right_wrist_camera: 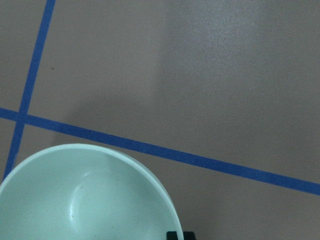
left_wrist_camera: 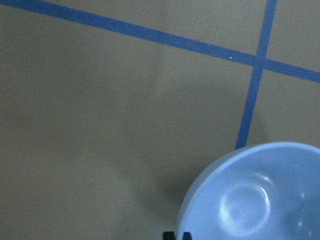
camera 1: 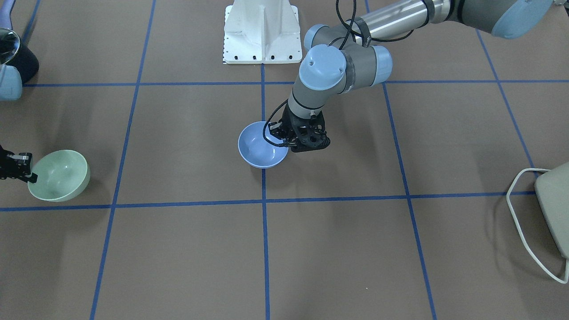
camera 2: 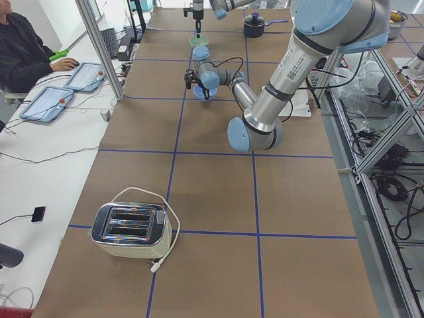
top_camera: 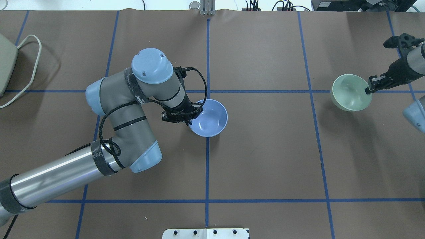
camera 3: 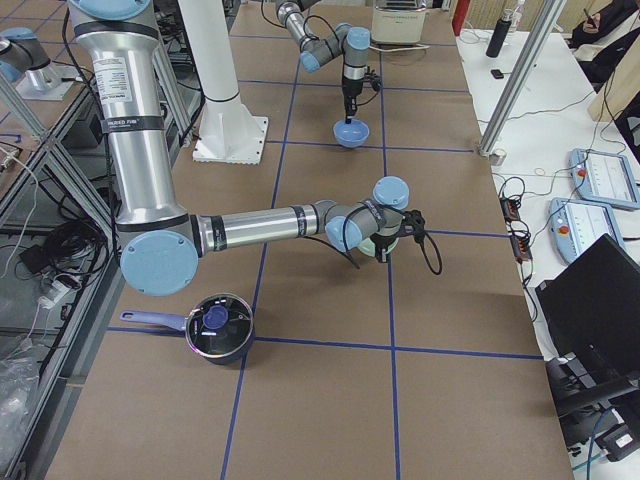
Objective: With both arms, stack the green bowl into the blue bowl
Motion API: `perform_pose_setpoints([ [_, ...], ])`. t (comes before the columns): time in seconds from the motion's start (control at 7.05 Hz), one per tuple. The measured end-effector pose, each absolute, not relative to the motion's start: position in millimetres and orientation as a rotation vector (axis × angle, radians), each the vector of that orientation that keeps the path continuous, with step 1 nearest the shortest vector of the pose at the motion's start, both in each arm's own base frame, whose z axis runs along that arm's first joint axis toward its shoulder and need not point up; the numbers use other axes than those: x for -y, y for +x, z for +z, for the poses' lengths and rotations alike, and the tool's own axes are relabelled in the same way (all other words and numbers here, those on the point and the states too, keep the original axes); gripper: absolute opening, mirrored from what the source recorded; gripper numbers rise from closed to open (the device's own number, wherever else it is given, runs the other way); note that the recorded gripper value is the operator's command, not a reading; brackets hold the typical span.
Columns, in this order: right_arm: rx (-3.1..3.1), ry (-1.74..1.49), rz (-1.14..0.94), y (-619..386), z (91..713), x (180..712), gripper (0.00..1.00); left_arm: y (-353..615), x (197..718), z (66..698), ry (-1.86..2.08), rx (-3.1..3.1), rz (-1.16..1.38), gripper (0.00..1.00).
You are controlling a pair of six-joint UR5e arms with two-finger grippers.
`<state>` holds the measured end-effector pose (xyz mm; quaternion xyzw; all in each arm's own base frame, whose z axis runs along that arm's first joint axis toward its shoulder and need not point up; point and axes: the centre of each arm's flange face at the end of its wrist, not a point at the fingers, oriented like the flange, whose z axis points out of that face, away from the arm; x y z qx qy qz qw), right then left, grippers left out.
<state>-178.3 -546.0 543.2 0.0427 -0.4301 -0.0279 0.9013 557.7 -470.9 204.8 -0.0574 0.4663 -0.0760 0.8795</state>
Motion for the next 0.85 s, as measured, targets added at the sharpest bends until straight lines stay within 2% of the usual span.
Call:
perform_pose_setpoints([
  [0.71,0.902,0.097,-0.049,-178,526,546,0.00,564,460,213,-0.114,-0.960,-0.151,0.00],
  [0.85,0.905,0.103,-0.051,-178,522,546,0.00,564,460,212,-0.112,-0.964,-0.149,0.13],
])
